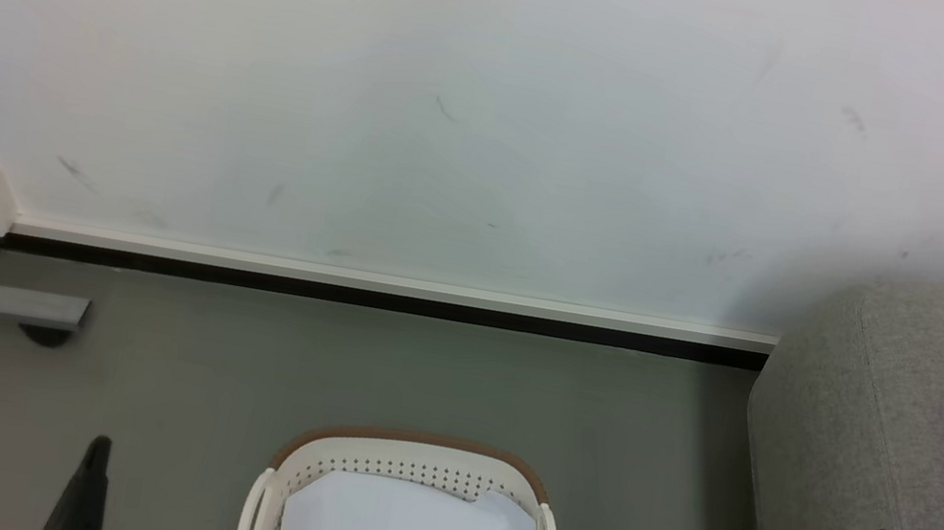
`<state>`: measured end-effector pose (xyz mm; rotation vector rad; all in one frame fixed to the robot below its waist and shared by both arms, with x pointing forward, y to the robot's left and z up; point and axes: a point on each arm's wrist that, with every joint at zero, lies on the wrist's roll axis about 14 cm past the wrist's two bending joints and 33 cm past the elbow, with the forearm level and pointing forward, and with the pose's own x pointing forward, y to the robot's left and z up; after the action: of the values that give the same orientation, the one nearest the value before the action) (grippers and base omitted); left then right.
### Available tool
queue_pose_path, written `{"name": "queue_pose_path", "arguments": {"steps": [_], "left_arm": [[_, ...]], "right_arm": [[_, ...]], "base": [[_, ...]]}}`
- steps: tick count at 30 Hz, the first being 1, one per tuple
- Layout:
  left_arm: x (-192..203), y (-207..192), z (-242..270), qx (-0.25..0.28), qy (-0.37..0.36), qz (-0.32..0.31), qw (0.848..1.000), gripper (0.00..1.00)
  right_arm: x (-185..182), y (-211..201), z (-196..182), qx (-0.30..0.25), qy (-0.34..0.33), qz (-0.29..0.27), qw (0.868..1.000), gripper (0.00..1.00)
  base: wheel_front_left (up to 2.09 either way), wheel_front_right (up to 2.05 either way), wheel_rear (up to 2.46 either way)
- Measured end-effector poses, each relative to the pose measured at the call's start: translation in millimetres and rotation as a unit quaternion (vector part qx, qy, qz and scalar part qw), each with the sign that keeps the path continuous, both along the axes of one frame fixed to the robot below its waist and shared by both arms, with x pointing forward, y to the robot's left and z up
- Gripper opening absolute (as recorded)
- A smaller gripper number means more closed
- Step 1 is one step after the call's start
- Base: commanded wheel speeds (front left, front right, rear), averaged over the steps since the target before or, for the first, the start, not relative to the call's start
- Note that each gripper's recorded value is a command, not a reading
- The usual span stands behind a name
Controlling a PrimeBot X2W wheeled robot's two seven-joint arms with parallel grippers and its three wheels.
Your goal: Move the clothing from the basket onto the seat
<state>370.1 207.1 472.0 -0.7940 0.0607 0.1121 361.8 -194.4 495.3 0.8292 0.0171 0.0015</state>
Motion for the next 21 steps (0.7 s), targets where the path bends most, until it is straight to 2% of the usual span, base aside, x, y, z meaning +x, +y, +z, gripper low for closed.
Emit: {"name": "queue_pose_path", "arguments": {"steps": [21], "left_arm": [[6.3,-2.1,6.7,-0.124,-0.010,0.003,0.992,0.00]], "right_arm": [[8.9,-4.9,2.8,0.115,0.005,-0.010,0.993,0.00]], "base": [[0.00,0.00,0.00]]}}
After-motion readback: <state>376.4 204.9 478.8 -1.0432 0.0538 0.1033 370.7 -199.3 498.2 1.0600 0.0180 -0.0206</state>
